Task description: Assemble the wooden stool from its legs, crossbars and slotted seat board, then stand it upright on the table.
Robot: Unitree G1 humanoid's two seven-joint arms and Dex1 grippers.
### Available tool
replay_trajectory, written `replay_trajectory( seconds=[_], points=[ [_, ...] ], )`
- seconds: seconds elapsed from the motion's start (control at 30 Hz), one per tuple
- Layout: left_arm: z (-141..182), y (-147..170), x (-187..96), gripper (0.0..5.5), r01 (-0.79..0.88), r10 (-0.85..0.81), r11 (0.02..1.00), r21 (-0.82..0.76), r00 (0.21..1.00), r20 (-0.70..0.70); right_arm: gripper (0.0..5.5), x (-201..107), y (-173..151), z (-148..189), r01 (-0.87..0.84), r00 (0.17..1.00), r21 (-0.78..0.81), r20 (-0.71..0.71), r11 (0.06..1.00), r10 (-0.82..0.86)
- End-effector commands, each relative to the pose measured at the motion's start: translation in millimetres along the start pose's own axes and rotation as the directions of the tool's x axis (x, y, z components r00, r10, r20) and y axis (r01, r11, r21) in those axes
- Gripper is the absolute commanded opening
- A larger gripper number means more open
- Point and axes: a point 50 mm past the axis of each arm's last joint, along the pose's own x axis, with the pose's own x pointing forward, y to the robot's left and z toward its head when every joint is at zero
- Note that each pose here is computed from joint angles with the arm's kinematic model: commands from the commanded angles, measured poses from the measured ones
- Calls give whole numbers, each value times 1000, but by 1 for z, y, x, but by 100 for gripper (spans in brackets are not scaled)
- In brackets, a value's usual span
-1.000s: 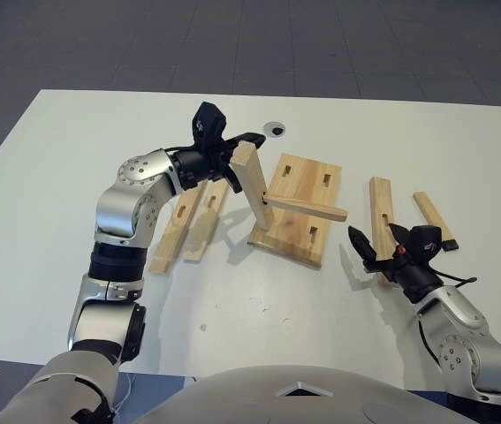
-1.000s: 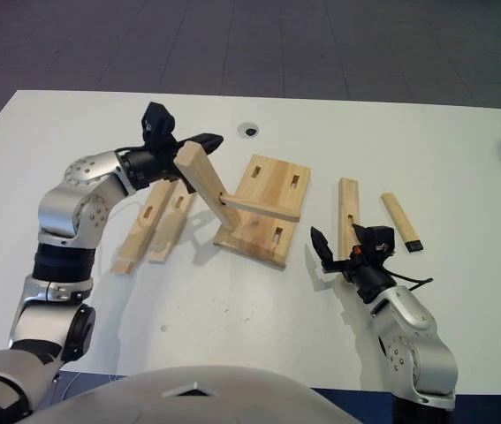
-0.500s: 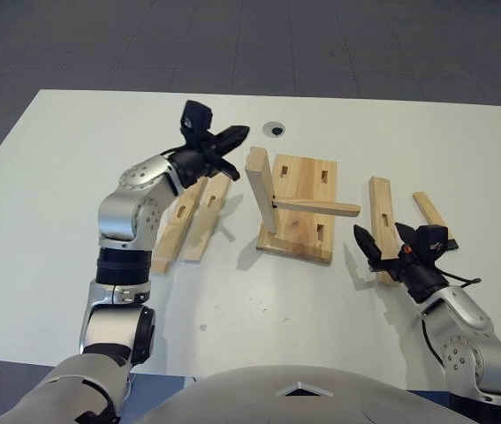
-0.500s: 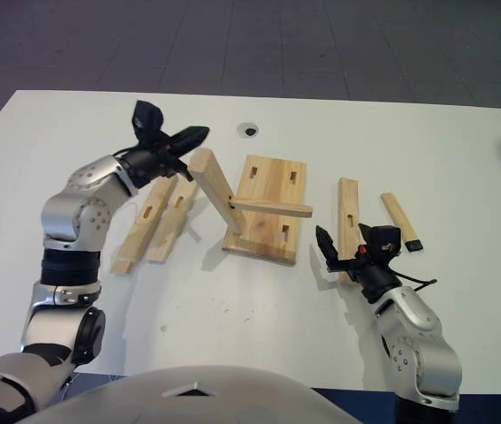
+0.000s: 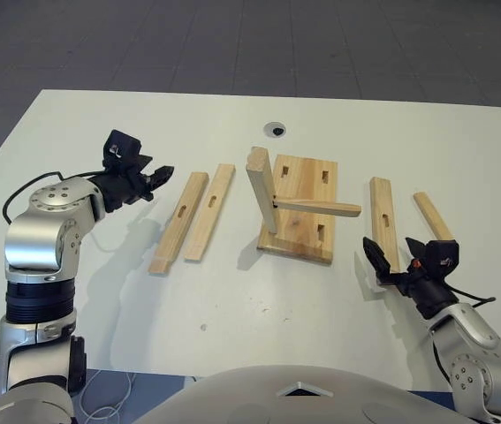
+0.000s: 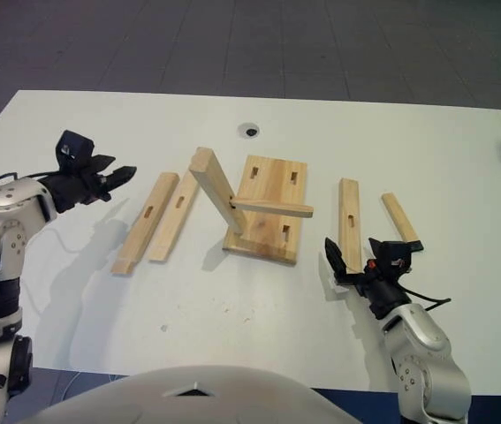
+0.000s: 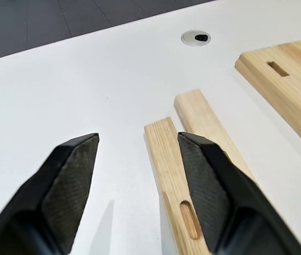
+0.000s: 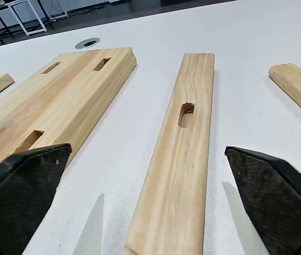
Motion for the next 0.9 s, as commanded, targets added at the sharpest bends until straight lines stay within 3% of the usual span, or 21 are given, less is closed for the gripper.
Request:
replay_trajectory(
  seconds=[0.03, 0.17, 0.3, 0.4, 0.67, 0.9],
  points=[
    [-22, 7, 8, 357, -20, 23, 999, 24, 993, -118, 540, -2, 3, 0, 8, 1000, 2, 9, 1000, -8],
    [-44, -10, 11, 422, 78, -71, 997, 26, 977, -203, 540, -1, 2, 1, 6, 1000, -12, 7, 1000, -6],
    [-39, -6, 9, 489, 64, -65, 998, -9, 981, -183, 540, -2, 3, -1, 1, 1000, -14, -3, 1000, -1],
    [-37, -5, 8, 537, 64, -53, 997, 51, 979, -195, 540, -2, 3, -2, 4, 1000, -13, -5, 1000, -4],
    [-27, -23, -1, 537, 152, -142, 987, 43, 973, -179, 540, -4, 4, -4, 7, 1000, -11, -8, 1000, -7],
    [-52, -11, 1, 537, 74, -58, 996, 52, 963, -264, 540, -4, 4, -3, 11, 1000, -10, -1, 1000, -11]
  ],
)
